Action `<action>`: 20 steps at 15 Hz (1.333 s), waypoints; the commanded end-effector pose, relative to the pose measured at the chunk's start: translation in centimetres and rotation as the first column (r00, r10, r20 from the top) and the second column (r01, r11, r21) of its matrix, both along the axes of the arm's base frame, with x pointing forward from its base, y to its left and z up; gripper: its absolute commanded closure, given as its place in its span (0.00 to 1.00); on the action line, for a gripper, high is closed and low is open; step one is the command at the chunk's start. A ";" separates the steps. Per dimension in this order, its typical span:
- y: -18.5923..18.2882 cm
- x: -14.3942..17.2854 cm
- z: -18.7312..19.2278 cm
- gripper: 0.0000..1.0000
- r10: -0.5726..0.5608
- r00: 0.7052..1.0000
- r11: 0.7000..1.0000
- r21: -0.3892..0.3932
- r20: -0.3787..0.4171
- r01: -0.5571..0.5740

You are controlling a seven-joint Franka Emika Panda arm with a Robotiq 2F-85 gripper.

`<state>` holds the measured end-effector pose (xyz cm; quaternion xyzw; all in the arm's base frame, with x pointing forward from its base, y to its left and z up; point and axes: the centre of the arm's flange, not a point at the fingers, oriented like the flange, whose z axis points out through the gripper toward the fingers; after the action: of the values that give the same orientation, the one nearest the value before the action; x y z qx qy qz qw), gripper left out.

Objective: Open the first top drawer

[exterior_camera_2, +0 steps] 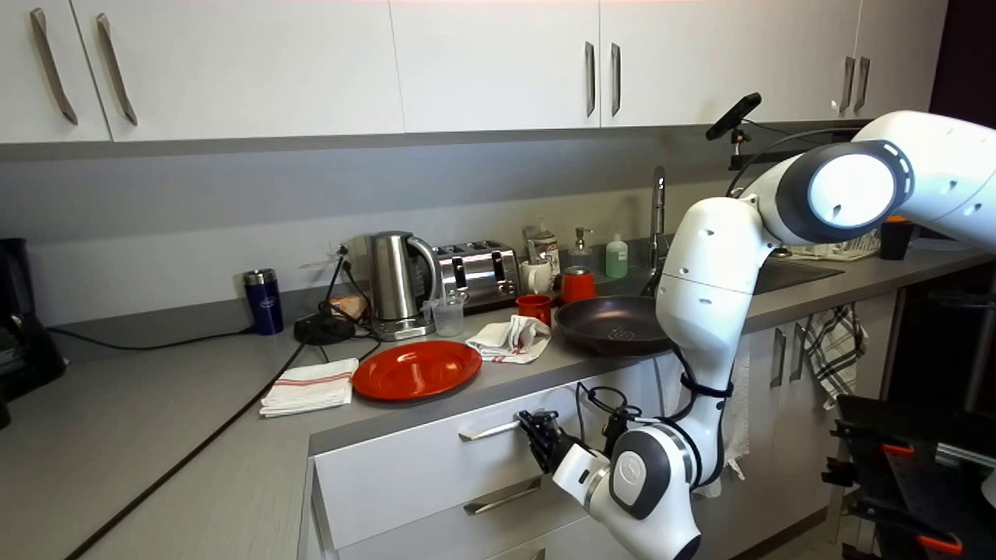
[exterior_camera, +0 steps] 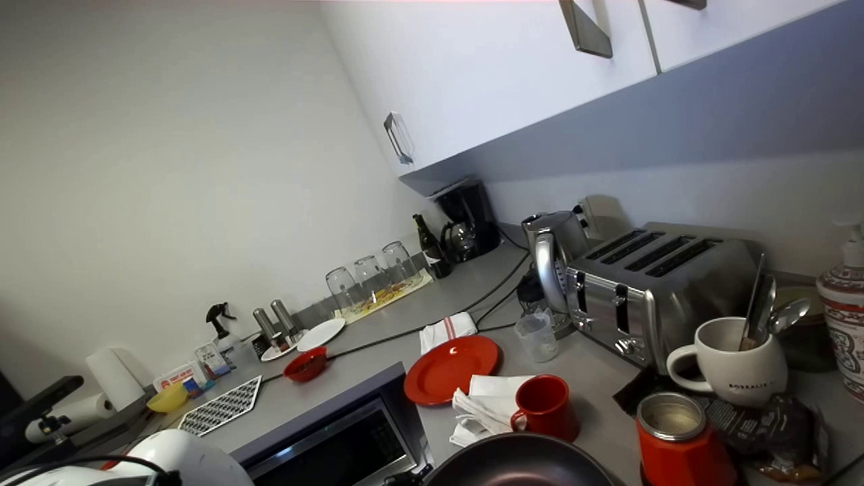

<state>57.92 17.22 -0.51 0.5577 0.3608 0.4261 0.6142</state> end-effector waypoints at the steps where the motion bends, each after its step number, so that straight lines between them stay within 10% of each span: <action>1: 0.0 0.0 0.0 0.84 0.000 1.000 1.000 0.000 0.000 0.000; 8: 6.4 -3.5 -1.5 0.93 0.102 0.995 0.995 -0.007 -0.016 -0.102; 20: 5.3 -4.5 -2.4 0.94 0.151 0.988 0.988 -0.031 -0.036 -0.153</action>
<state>58.04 17.01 -0.73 0.5488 0.3643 0.4284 0.6185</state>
